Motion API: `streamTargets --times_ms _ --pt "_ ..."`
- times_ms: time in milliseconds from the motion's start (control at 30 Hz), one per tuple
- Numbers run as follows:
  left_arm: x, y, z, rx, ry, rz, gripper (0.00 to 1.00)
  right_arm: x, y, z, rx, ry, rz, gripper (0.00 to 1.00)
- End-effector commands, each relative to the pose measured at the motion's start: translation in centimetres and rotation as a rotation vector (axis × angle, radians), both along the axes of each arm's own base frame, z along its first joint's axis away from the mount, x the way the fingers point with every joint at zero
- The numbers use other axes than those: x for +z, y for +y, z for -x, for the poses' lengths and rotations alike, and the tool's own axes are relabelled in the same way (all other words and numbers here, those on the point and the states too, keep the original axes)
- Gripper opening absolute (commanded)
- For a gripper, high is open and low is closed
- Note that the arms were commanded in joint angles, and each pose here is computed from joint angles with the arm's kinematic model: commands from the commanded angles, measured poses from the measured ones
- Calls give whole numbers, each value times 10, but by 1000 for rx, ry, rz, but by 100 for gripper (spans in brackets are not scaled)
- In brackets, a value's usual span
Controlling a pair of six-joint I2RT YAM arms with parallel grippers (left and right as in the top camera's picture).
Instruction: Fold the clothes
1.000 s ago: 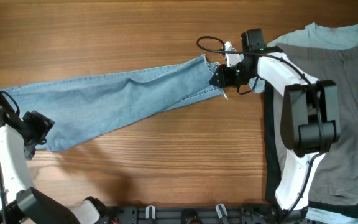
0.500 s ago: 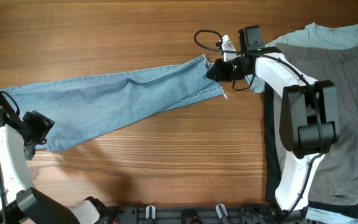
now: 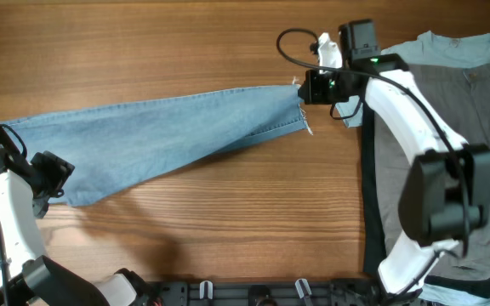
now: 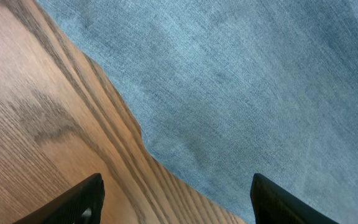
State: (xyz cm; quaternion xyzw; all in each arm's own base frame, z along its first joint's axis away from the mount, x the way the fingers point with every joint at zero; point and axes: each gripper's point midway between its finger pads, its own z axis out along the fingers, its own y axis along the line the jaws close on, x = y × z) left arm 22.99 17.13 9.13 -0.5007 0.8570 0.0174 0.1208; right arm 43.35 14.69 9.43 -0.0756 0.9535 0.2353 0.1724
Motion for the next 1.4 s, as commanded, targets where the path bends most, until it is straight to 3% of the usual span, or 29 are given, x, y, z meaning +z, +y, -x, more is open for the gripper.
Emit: streamTargets --times_ms 0,67,267,300,367,433,633,733,833,967,1100,1167,1267,1367 --pt "8 1 -5 -13 -25 -15 75 -44 -9 -10 44 4 84 4" --pt "8 1 -5 -13 -25 -15 75 -44 -5 -15 74 -27 74 4" --pt "8 2 -6 -13 -29 -18 75 86 44 -16 321 -358 -209 4" --pt "8 2 -6 -13 -30 -18 75 119 45 -19 332 -464 -214 4" --pt "8 2 -6 -13 -32 -19 75 135 43 -25 323 -536 -192 4" --pt "8 2 -6 -13 -31 -19 75 123 37 -31 292 -523 -147 5" --pt "8 2 -6 -13 -32 -19 75 6 26 -31 266 -283 -65 4" --pt "8 1 -7 -14 -35 -14 75 -28 27 -29 266 -207 -72 4" --pt "8 1 -7 -14 -36 -14 75 13 45 -31 265 -236 -219 4" --pt "8 1 -7 -14 -35 -14 75 124 88 -14 407 -412 -464 4" --pt "8 1 -7 -14 -35 -14 75 195 112 3 532 -688 -439 4" --pt "8 1 -7 -14 -35 -14 75 195 102 -13 467 -743 -332 4" --pt "8 1 -7 -14 -35 -13 75 149 79 -33 368 -647 -192 4" --pt "8 1 -7 -14 -36 -14 75 86 70 -31 372 -491 -145 5"
